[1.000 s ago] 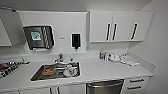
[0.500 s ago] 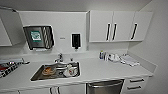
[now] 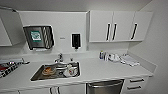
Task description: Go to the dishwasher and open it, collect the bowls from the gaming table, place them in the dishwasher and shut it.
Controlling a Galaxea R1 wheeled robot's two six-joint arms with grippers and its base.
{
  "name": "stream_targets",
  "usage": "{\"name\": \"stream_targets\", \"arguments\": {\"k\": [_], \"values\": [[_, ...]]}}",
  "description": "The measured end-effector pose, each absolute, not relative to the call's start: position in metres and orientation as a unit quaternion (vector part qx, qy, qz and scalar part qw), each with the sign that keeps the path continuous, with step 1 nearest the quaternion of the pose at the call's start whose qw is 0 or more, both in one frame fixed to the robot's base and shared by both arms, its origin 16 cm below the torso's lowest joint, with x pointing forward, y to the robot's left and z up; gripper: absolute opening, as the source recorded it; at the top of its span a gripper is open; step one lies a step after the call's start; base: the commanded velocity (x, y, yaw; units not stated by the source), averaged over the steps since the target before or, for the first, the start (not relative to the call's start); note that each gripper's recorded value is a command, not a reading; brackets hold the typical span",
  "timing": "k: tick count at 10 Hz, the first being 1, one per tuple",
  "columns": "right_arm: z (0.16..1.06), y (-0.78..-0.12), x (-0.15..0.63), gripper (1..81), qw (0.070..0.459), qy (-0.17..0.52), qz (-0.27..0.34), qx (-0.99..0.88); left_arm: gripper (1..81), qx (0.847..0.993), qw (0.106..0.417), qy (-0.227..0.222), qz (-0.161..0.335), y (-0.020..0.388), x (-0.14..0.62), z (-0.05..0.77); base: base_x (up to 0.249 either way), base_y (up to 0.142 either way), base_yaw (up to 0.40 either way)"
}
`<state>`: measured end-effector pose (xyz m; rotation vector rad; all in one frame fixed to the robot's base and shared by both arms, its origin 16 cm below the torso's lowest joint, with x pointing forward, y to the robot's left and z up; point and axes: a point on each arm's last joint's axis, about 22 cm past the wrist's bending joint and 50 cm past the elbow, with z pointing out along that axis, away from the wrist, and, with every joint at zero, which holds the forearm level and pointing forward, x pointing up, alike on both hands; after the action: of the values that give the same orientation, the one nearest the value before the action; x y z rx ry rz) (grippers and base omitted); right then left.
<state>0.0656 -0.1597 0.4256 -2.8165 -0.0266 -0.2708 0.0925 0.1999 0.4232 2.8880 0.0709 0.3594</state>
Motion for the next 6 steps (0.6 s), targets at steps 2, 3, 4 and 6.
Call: {"name": "stream_targets", "arguments": {"k": [2,3,4,6], "values": [[0.426,-0.160,0.066,81.1,0.155,-0.009,-0.094,-0.983,81.1,0.985,0.115,0.024,0.123,0.200,0.093,0.423,0.000,0.000,0.000],[0.426,-0.160,0.065,81.1,0.155,-0.009,-0.094,-0.983,81.1,0.985,0.115,0.024,0.124,0.200,0.093,0.423,0.067,0.000,0.000],[0.425,-0.159,0.056,81.1,0.156,-0.009,-0.090,-0.984,81.1,0.986,0.115,0.025,0.120,0.200,0.085,0.423,0.076,0.000,0.000],[0.425,-0.160,0.063,81.1,0.156,-0.009,-0.092,-0.983,81.1,0.985,0.115,0.024,0.125,0.200,0.095,0.424,0.077,0.000,0.000]]}}
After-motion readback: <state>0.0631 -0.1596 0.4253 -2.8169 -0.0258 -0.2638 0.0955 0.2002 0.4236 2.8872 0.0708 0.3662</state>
